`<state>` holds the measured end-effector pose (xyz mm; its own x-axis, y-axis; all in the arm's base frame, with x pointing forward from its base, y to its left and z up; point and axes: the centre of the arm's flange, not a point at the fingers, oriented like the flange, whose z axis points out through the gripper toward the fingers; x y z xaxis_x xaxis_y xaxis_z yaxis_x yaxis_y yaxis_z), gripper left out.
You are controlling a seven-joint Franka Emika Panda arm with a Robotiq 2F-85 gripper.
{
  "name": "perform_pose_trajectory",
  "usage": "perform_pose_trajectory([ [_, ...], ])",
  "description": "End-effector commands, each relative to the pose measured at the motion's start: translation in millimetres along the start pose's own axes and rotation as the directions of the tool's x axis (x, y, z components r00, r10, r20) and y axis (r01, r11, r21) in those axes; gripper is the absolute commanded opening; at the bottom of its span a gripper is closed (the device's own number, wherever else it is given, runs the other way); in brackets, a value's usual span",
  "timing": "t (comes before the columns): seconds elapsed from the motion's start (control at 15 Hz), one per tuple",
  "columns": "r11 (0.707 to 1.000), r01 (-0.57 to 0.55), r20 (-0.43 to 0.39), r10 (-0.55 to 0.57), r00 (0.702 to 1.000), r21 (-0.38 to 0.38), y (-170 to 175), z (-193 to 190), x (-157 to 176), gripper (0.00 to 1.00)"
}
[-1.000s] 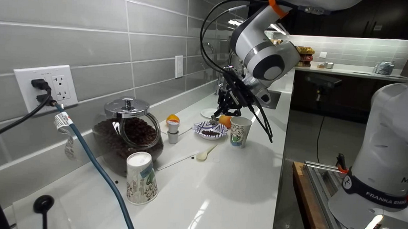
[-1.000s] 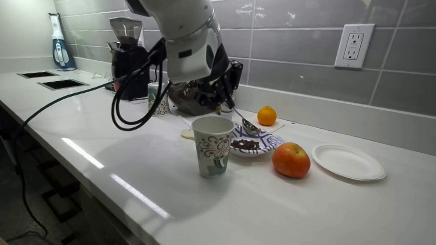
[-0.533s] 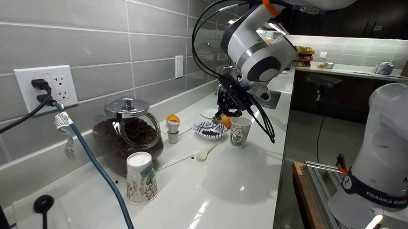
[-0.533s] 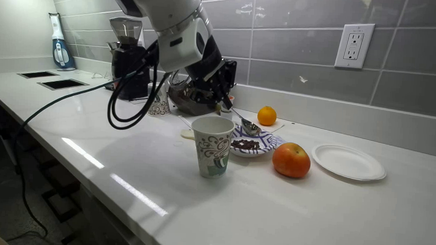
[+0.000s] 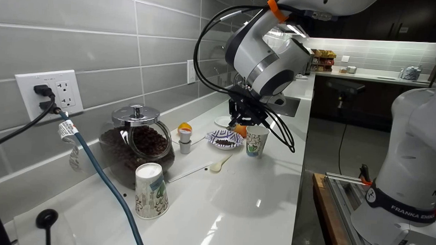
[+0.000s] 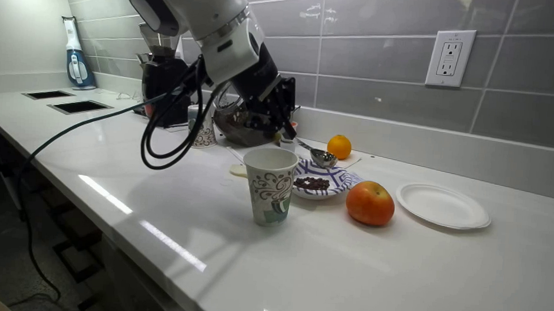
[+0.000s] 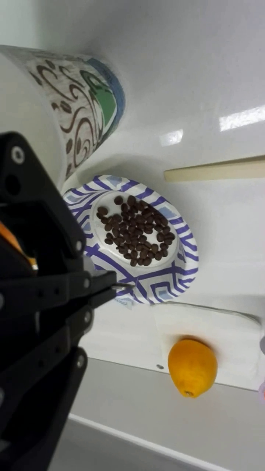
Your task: Scoop some of the contents in the jar and pour them in the bowl
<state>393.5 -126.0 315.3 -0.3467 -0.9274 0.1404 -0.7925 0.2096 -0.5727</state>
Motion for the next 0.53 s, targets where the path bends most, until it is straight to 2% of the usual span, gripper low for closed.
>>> perform_pose_trajectory([
  [0.0,0.997,0.083,-0.035,-0.083,0.996,-0.01,-23,-5,-11,0.01],
  [0.47,0.971,0.24,-0.063,-0.241,0.969,-0.022,-30,-8,-27,0.01],
])
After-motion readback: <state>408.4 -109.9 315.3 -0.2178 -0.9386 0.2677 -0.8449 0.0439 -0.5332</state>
